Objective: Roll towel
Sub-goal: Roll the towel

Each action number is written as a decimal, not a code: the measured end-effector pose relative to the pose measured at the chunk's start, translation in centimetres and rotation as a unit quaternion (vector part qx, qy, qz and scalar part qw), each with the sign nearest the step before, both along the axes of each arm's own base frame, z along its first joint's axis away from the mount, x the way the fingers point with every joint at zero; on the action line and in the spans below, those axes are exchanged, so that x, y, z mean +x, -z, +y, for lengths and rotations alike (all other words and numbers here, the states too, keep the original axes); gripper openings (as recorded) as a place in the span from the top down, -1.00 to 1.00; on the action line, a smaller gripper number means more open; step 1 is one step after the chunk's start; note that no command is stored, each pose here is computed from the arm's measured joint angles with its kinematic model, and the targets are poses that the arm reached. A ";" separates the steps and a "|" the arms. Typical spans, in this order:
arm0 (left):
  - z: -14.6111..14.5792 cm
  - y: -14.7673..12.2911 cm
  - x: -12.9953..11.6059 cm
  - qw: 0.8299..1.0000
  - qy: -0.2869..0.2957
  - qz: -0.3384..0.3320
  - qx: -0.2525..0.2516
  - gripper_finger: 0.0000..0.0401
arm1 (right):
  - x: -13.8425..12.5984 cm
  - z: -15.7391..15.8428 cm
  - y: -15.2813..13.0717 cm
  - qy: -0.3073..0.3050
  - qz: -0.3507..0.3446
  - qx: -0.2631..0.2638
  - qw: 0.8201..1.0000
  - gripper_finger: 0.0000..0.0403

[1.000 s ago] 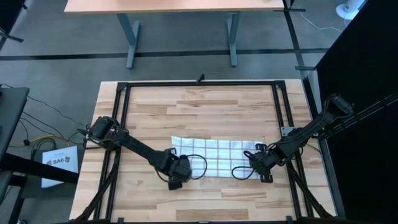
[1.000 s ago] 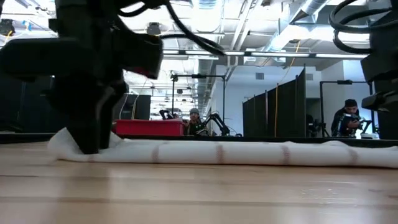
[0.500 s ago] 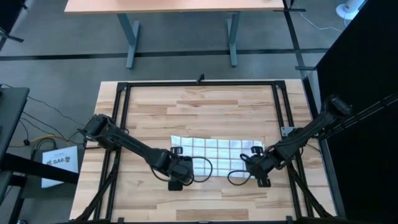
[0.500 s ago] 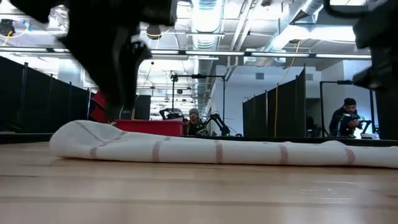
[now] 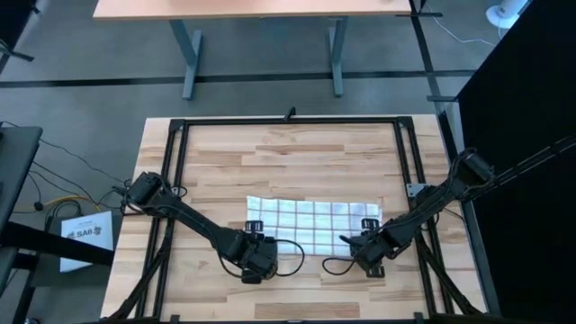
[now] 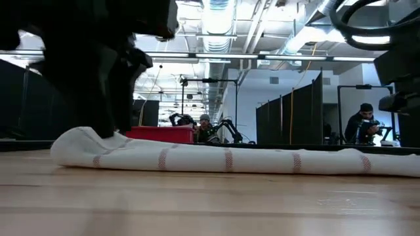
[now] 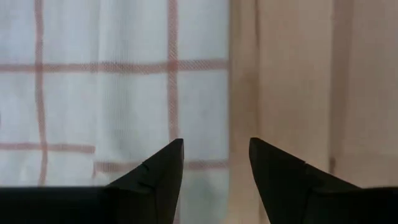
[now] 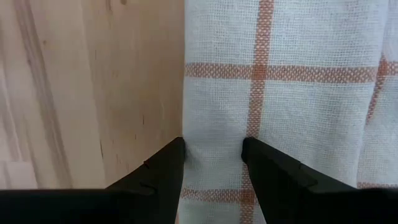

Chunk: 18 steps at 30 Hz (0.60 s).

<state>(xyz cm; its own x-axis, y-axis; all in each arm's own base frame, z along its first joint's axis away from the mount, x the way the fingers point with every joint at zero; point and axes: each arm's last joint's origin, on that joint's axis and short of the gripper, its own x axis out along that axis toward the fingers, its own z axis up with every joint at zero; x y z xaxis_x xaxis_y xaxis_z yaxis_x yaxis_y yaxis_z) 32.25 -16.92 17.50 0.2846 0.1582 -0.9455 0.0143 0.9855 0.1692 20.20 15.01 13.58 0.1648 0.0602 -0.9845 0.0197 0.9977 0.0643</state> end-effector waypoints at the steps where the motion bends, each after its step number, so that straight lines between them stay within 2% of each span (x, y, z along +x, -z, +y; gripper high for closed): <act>1: 0.1 0.2 0.0 1.000 -0.001 0.004 0.003 0.16 | 0.1 -0.1 0.1 0.002 0.001 -0.001 1.000 0.21; 8: -0.5 2.1 0.7 1.000 0.007 0.015 -0.013 0.16 | 0.3 -0.2 -0.1 0.003 -0.011 0.004 1.000 0.21; 12: -1.0 3.2 0.6 0.999 0.015 0.032 -0.004 0.16 | 0.3 -0.3 -0.1 0.006 -0.012 0.006 1.000 0.21; 18: -0.9 3.3 0.5 0.999 -0.013 0.029 0.006 0.16 | 0.4 -0.2 -0.1 0.008 -0.015 0.009 1.000 0.21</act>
<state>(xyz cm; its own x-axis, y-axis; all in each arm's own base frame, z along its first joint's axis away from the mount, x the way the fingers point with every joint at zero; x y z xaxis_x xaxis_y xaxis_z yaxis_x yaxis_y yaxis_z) 32.75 -17.85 14.18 0.2254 0.1763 -0.9582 -0.0003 0.9835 0.1809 20.60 14.76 13.68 0.1953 0.0746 -0.9779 0.0340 0.9960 0.0827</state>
